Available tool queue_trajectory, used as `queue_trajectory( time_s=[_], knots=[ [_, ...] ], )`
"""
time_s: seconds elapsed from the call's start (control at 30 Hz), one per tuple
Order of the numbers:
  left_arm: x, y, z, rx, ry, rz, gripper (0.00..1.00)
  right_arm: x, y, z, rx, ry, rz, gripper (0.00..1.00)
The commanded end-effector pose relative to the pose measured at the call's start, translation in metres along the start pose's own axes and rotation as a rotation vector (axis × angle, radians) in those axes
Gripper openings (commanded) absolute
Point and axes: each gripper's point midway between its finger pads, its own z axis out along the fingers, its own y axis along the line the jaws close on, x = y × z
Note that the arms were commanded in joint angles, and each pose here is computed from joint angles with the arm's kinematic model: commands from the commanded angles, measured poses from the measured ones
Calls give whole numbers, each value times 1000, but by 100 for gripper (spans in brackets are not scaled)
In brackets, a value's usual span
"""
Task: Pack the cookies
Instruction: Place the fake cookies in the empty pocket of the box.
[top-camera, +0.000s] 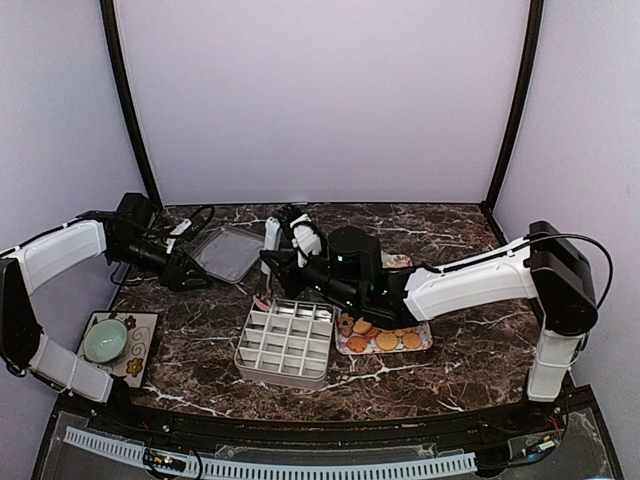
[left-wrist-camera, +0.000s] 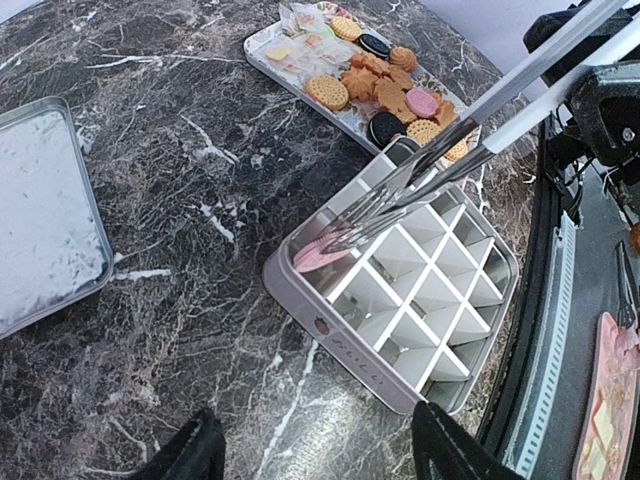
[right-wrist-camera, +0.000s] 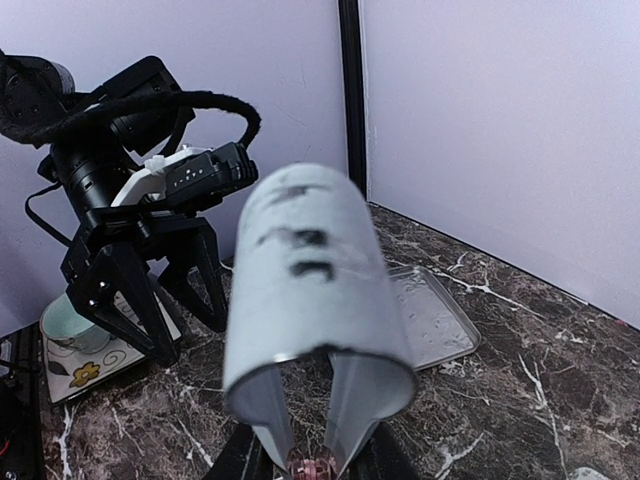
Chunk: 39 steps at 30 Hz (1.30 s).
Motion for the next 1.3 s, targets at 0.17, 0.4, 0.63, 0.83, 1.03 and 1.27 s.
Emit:
queue_trajectory(
  time_s=[0.17, 0.4, 0.63, 0.83, 1.03, 1.27],
  knots=[
    [-7, -12, -9, 27, -32, 25, 66, -38, 8, -7, -15, -104, 17, 32],
    [-8, -13, -8, 37, -36, 20, 64, -45, 8, -11, -23, -119, 40, 30],
    [-7, -13, -7, 43, -36, 20, 62, -48, 7, -11, -11, -126, 45, 17],
    [-7, -12, -7, 40, -34, 26, 62, -43, 13, -6, -23, -116, 49, 9],
    [-9, -12, -7, 38, -36, 34, 61, -33, 18, -4, 90, -70, -39, 2],
    [-9, -12, -7, 42, -38, 29, 61, -28, 19, -7, 176, -47, -54, 0]
  ],
)
